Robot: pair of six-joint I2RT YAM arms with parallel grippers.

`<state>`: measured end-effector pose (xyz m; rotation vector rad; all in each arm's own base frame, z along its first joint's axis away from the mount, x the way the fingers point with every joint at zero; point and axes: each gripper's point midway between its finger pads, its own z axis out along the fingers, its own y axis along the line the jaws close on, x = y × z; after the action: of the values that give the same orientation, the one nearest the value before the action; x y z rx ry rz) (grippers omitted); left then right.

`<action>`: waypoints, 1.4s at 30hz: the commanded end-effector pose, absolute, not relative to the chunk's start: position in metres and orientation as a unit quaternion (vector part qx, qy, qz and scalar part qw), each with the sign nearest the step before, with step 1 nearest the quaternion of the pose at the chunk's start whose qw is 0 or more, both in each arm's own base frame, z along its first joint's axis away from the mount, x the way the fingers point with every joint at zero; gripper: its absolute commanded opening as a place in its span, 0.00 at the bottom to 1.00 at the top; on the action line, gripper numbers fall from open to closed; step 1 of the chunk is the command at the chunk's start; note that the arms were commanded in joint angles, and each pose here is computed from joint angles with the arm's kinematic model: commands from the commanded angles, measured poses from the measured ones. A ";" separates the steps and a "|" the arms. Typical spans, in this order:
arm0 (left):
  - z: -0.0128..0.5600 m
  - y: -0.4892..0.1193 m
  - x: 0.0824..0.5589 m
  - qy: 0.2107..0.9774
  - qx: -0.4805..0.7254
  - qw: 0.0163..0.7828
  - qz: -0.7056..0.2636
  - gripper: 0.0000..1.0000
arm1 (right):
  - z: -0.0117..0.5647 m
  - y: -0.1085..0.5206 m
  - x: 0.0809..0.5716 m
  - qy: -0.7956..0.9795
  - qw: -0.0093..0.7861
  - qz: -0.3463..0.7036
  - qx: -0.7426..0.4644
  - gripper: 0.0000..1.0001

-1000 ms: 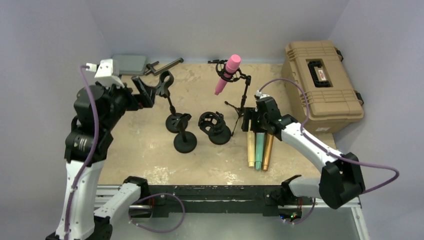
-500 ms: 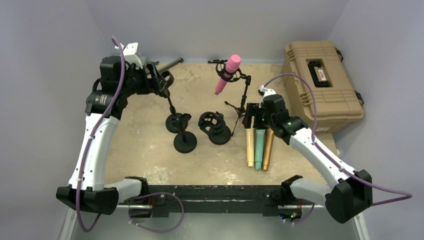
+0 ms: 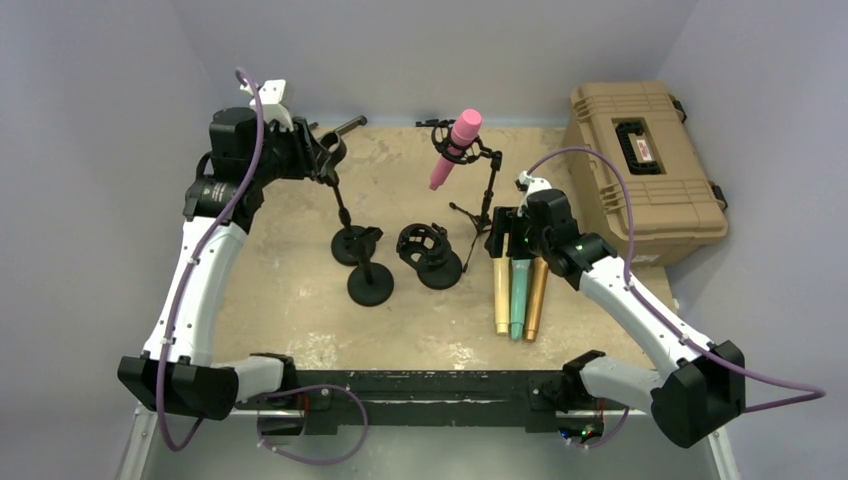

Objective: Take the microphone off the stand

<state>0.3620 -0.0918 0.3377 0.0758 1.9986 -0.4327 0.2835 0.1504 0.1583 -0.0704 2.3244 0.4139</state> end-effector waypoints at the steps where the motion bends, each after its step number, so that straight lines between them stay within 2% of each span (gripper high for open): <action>1: 0.291 -0.088 0.364 0.860 0.039 0.481 -0.166 0.35 | 0.177 0.151 0.287 0.900 0.400 0.169 -0.035 0.69; 5: 0.266 -0.089 0.360 0.872 0.039 0.458 -0.169 0.27 | 0.180 0.151 0.286 0.898 0.404 0.171 -0.035 0.68; 11: 0.237 -0.088 0.353 0.885 0.039 0.433 -0.166 0.24 | 0.180 0.151 0.286 0.899 0.403 0.170 -0.037 0.68; 30: 0.161 -0.105 0.334 0.931 0.030 0.328 -0.157 0.21 | 0.171 0.147 0.282 0.902 0.397 0.164 -0.032 0.68; 42: 0.132 -0.100 0.315 0.940 -0.004 0.305 -0.152 0.20 | 0.170 0.148 0.283 0.900 0.401 0.165 -0.034 0.68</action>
<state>0.3961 -0.1147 0.2973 0.0936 1.8523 -0.4624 0.2797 0.1483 0.1601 -0.0748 2.3174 0.4139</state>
